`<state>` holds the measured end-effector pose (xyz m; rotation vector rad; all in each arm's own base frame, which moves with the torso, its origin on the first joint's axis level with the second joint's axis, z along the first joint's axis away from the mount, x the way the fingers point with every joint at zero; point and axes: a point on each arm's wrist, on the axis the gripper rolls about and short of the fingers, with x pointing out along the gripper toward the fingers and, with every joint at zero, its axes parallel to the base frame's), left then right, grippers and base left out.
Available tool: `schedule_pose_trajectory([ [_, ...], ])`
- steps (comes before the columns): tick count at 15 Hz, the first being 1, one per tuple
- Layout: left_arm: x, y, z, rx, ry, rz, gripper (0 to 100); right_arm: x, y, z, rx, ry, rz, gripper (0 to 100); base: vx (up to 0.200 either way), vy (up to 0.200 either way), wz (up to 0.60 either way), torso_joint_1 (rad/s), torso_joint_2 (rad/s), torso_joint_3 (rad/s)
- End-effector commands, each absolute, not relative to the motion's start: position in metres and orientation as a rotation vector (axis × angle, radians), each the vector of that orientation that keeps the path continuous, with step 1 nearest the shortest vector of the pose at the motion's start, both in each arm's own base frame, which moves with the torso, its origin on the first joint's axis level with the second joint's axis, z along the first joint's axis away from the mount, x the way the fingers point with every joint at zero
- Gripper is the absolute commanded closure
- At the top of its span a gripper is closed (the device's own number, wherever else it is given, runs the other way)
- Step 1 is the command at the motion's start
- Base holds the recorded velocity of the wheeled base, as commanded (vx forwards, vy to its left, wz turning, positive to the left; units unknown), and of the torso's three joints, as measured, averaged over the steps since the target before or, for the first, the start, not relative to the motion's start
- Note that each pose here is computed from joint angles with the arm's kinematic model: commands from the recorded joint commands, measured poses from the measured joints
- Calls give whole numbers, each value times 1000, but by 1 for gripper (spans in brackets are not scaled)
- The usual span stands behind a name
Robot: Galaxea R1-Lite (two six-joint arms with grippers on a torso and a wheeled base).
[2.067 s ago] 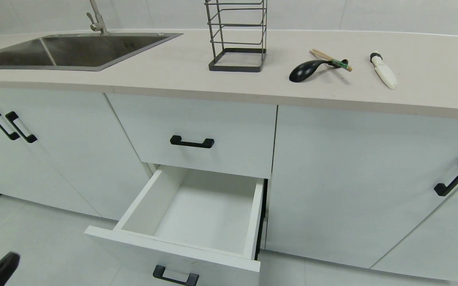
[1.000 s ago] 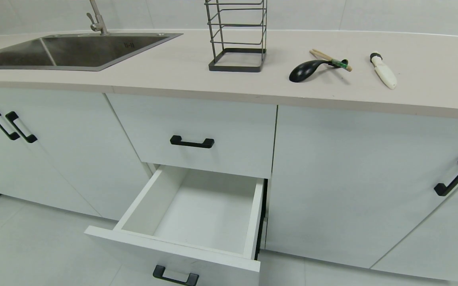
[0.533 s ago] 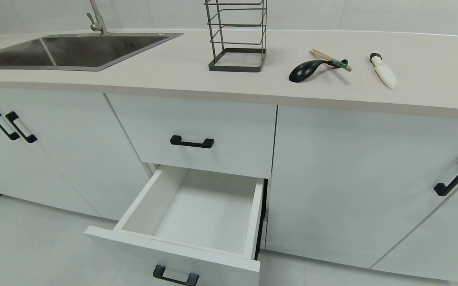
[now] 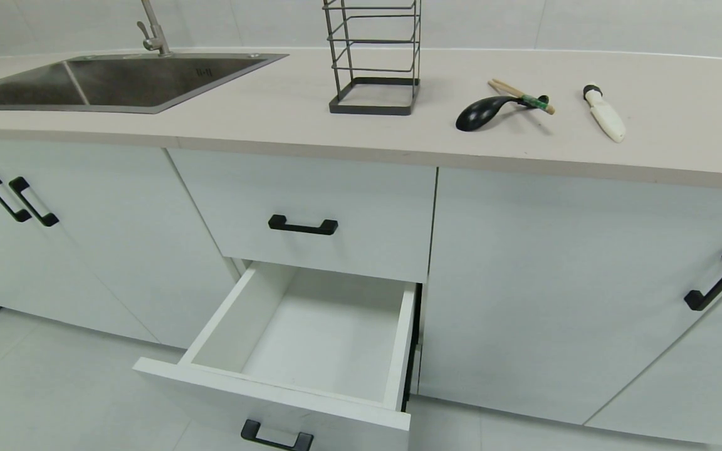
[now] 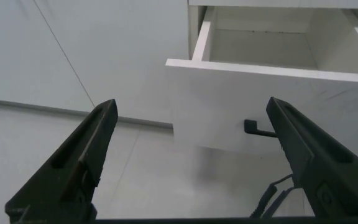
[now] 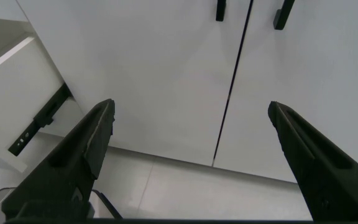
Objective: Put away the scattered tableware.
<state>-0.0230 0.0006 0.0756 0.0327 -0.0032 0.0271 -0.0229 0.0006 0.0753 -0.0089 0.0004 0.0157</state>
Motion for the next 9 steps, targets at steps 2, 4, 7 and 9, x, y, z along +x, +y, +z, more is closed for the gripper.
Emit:
schedule_pose_trajectory([
  [2, -23, 1, 75, 31, 0, 28, 0, -23, 1, 75, -9, 1, 17, 0, 200, 0, 0, 2, 0, 5],
  [4, -23, 1, 75, 28, 0, 28, 0, -23, 1, 75, -11, 1, 17, 0, 0, 0, 0, 0, 0, 0],
  [7, -23, 1, 75, -3, 0, 28, 0, -23, 1, 75, -9, 1, 17, 0, 0, 0, 0, 0, 0, 0],
  [9, -23, 1, 75, -20, 0, 29, 0, -23, 1, 75, -8, 1, 17, 0, 0, 0, 600, -5, -2, 2],
])
